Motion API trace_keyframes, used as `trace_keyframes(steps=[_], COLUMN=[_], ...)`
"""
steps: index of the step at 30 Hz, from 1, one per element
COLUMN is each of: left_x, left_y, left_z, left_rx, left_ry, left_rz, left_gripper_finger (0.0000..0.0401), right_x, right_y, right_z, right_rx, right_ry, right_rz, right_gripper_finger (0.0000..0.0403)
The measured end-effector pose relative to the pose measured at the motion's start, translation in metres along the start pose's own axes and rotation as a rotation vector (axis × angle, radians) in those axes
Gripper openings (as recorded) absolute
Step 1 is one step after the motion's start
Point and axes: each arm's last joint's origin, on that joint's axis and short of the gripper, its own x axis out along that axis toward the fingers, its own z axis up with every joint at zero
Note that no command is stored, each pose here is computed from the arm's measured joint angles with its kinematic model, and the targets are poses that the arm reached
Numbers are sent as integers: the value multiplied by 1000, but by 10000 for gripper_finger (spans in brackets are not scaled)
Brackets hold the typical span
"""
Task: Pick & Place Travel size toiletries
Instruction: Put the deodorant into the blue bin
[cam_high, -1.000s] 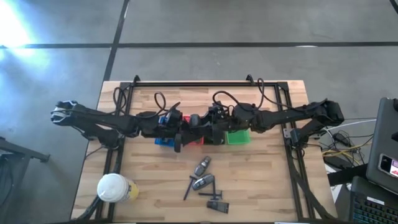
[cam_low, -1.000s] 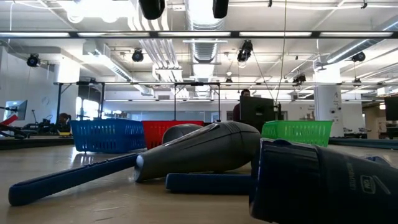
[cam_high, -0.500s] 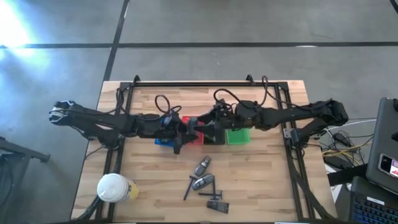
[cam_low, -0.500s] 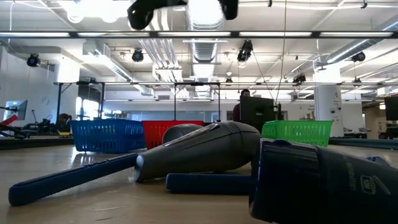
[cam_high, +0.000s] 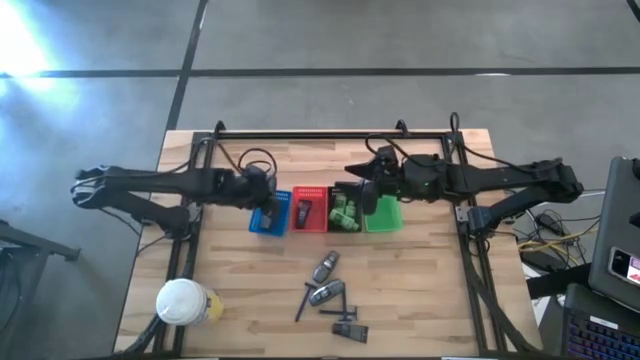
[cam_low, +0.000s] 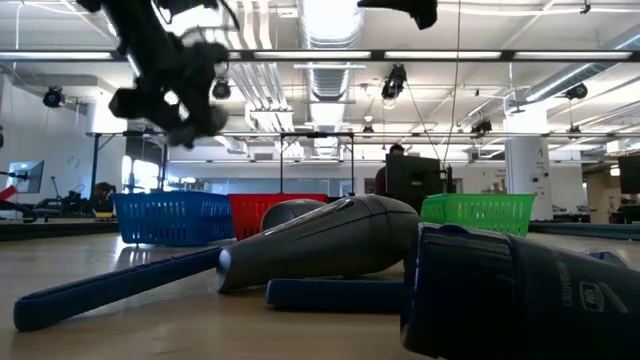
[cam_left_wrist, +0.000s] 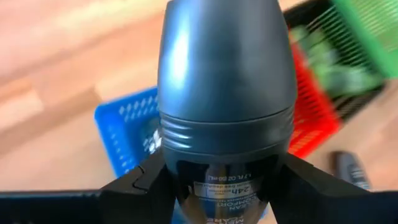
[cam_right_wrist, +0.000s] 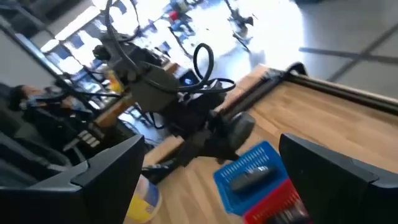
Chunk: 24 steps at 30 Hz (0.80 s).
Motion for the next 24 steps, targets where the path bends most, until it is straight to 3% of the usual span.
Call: trace_keyframes(steps=[7,12,19,24], left_x=[41,59,68,54], left_y=[19,15,9,3], left_z=[-10,-13,-10,-7], left_rx=[-57,-66,-72,-49], left_ry=[194,202,194,209], left_rz=[32,23,15,-62], left_gripper_finger=[202,203,309,332], right_x=[10,14,14,8], right_y=[-3,-4,-6,-9], right_z=[-9,-13,-15,-19], right_rx=[25,33,23,1], right_ry=[35,46,72,162], right_rz=[-38,-46,-62,-62], right_gripper_finger=[368,368,368,368])
